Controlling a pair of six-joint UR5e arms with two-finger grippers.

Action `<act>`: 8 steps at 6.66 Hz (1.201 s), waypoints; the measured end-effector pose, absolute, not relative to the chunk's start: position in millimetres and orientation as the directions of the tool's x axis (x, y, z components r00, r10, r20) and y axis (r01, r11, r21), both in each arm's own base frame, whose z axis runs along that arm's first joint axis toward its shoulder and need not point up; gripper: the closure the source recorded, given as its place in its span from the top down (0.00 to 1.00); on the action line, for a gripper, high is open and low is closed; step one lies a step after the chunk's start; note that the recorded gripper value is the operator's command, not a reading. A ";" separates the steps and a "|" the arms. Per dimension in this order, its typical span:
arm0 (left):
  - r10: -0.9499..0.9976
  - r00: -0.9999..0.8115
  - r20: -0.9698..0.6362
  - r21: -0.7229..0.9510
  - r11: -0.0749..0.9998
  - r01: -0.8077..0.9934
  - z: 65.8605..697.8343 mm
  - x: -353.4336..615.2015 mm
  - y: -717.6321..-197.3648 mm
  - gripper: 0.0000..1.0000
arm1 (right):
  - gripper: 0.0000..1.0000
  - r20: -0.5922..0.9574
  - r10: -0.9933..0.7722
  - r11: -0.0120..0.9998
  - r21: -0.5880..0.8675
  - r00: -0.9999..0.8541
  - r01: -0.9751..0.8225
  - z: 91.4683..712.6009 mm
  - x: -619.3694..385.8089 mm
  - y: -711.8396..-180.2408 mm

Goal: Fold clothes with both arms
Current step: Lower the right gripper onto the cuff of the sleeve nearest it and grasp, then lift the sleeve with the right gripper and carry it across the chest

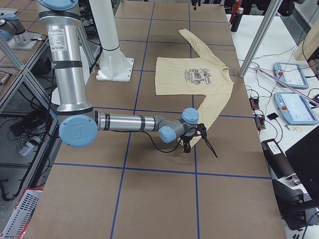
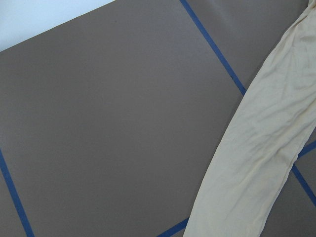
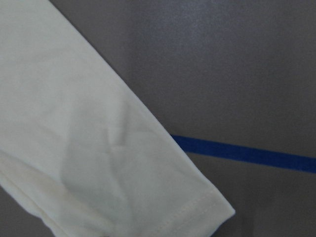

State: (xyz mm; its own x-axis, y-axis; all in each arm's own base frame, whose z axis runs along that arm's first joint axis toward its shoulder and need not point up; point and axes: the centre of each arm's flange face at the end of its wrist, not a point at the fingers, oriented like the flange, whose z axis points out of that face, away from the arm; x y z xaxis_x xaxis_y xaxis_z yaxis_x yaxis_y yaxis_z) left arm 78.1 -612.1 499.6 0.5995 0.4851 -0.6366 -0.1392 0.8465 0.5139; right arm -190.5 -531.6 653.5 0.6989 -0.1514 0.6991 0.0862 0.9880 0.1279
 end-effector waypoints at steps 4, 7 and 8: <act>0.486 0.599 -0.637 0.515 0.846 -0.139 499.6 78.1 -611.9 0.99 | 0.78 0.695 -0.147 0.989 0.121 0.704 0.086 658.4 -190.0 -529.7; 0.485 0.599 -0.637 0.516 0.846 -0.137 498.4 77.8 -611.7 0.99 | 0.78 0.695 -0.148 0.989 0.120 0.703 0.089 658.1 -191.8 -530.2; 0.485 0.599 -0.637 0.516 0.846 -0.137 498.2 77.8 -611.7 0.99 | 0.69 0.696 -0.150 0.988 0.122 0.702 0.091 657.2 -193.2 -530.7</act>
State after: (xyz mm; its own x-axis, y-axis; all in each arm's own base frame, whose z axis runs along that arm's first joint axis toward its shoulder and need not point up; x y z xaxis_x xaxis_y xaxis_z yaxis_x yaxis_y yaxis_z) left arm 77.8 -611.7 498.2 0.5987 0.4854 -0.6371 -0.1371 0.8458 0.5156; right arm -193.2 -530.7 657.2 0.7024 -0.1502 0.6958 0.0909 0.9884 0.1216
